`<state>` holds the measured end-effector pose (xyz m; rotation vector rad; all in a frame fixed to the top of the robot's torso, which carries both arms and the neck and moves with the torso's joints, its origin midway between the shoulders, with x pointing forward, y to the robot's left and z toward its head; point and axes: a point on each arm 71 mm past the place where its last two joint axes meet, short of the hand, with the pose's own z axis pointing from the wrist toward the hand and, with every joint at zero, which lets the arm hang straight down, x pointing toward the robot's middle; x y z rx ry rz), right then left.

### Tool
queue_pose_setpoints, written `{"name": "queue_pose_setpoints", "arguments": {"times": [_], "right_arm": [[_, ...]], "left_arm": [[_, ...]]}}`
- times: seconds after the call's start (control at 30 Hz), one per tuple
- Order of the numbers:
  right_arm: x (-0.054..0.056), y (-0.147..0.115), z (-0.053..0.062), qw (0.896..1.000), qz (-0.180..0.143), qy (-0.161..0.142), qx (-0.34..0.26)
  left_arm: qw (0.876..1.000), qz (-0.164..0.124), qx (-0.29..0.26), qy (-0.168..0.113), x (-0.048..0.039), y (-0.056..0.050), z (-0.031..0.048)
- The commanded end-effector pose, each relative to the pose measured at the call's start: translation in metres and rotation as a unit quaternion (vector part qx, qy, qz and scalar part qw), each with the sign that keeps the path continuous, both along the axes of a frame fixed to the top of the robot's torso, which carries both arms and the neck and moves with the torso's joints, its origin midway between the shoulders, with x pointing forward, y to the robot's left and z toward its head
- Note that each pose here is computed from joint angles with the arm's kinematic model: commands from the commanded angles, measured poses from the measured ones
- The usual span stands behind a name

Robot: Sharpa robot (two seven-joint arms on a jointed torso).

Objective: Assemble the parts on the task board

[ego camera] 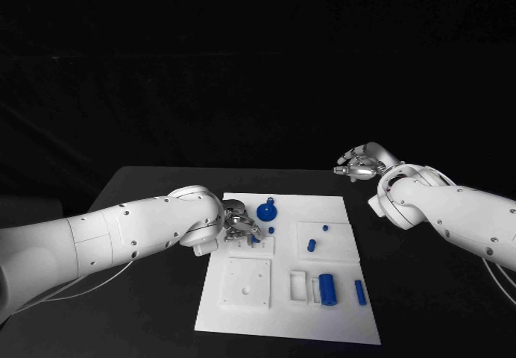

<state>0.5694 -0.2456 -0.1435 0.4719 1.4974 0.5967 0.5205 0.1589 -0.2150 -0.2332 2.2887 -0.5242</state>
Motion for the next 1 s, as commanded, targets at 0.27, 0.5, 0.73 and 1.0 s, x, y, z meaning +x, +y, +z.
{"name": "queue_pose_setpoints", "arguments": {"times": [0.27,0.5,0.73,1.0], "right_arm": [[-0.0001,0.0013,-0.0009,1.000,0.008,0.001,-0.002],[-0.0003,0.0011,-0.0018,1.000,0.008,0.002,-0.001],[-0.0005,0.0012,-0.0019,1.000,0.008,0.002,-0.001],[-0.0006,0.0011,-0.0020,1.000,0.009,0.002,-0.001]], "left_arm": [[0.998,-0.023,0.018,0.050,0.0003,0.0000,-0.0012],[0.998,-0.023,0.025,0.048,0.0023,0.0012,0.0001],[0.998,-0.026,0.035,0.039,0.0026,0.0012,0.0009],[0.998,-0.025,0.035,0.039,0.0026,0.0018,0.0009]]}}
